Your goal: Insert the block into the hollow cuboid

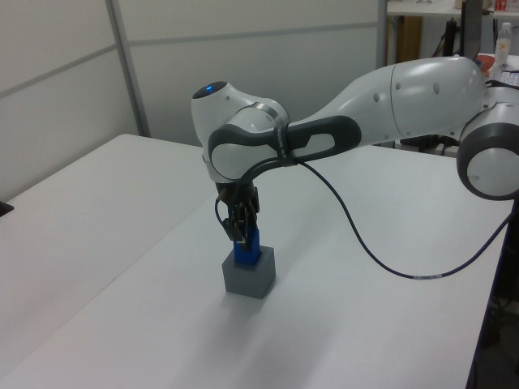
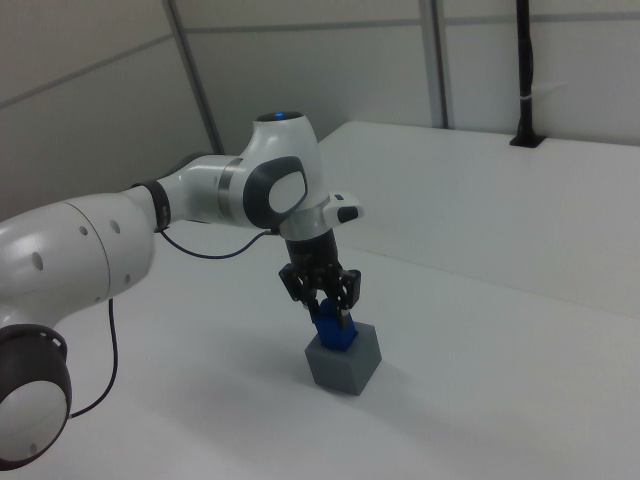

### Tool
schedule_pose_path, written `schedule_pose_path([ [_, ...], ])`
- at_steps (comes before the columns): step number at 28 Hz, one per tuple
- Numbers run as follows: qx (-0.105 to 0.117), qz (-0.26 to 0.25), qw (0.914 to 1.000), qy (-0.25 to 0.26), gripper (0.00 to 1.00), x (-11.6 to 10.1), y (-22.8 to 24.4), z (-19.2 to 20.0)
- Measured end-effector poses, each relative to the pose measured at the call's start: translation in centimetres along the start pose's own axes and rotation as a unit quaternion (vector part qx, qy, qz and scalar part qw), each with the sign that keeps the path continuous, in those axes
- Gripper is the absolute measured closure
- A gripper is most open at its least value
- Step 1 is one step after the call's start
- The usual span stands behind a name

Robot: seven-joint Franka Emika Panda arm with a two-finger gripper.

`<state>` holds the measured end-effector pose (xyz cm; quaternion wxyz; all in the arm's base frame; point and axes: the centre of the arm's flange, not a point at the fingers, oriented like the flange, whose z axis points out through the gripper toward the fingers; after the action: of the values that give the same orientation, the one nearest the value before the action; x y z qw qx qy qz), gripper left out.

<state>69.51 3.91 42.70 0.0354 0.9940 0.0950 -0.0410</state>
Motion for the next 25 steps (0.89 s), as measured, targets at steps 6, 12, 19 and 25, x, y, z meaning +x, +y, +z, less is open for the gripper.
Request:
schedule_pose_path([
  [6,0.001,0.003,1.0000,-0.006,0.41,-0.1,0.0,0.6],
  [12,0.001,0.024,0.9997,-0.007,0.23,-0.2,0.2,0.7],
  [19,0.000,0.034,0.9994,-0.002,0.14,-0.4,0.4,-0.1],
  [25,0.000,0.035,0.9994,0.001,0.26,-0.5,0.6,-0.5],
])
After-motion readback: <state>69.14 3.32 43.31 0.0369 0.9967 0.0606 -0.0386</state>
